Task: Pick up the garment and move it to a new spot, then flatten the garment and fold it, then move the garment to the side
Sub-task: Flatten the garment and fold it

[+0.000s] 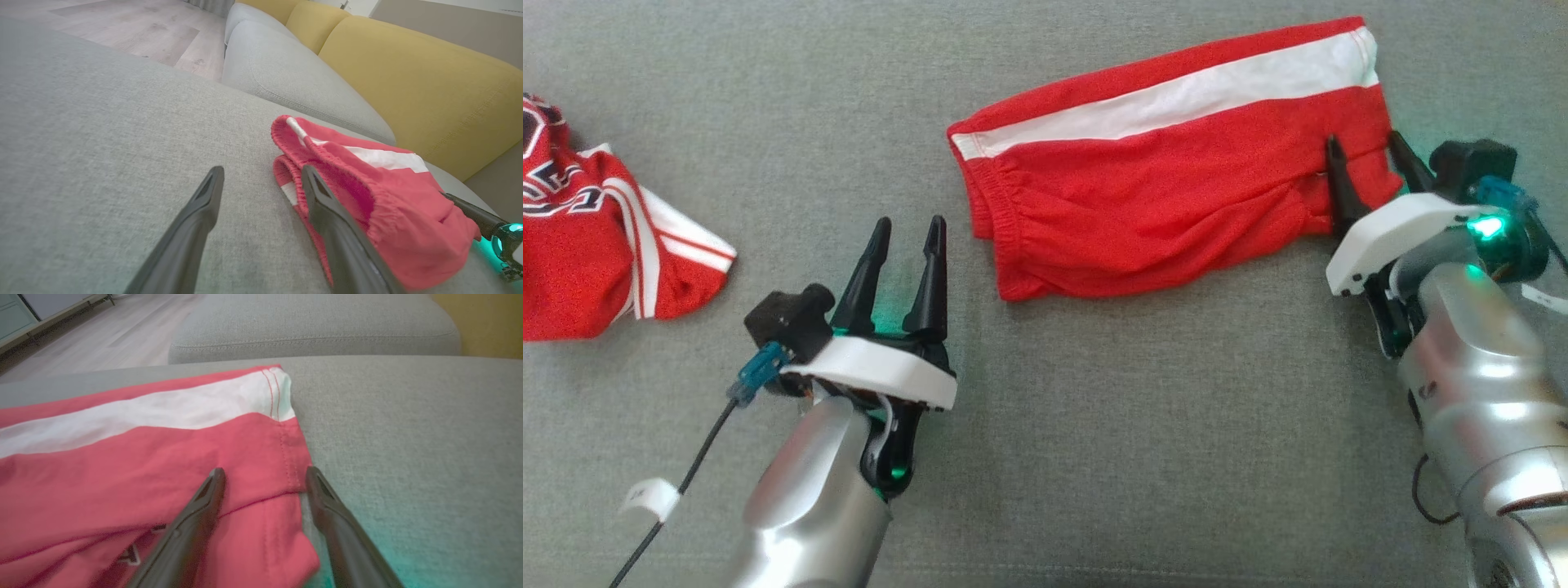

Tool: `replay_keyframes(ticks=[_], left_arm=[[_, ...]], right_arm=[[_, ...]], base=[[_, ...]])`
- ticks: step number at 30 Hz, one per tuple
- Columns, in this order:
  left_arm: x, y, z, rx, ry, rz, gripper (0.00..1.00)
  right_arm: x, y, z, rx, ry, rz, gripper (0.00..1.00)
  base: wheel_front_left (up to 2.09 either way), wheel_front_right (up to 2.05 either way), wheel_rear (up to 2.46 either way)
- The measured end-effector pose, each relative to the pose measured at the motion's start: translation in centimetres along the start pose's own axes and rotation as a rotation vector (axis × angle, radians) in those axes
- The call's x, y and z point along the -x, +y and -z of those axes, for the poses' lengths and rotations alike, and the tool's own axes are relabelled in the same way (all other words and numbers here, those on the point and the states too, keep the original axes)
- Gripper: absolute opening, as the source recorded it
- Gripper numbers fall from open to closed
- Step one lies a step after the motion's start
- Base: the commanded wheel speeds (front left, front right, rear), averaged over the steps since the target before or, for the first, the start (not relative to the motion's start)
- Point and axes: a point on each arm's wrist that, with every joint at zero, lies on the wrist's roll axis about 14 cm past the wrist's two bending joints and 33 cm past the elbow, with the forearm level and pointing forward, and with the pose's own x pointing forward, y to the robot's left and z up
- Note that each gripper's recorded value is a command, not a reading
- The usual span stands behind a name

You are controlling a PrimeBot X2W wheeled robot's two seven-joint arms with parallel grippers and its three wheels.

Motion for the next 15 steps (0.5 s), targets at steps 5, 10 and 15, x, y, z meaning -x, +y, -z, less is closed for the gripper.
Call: replay_keyframes(ticks=[5,10,15], left_arm=[[1.0,1.2,-0.2,-0.003,-0.012,-0.040,1.00],[1.3,1.9,-1.2,-0.007,-0.041,-0.062,1.00],[2.6,2.3,-0.4,0.004,-0.028,-0.084,1.00]], right_arm=[[0.0,-0.1,1.2,0.003,0.042,0.010,1.00],[-0.2,0.1,1.3,0.008,0.066,0.013,1.00],[0.0,0.0,1.6,-0.004,0.124,0.024,0.00]], base=[[0.00,0.00,0.00],[0.00,0.00,0.00],[0.00,0.00,0.00]])
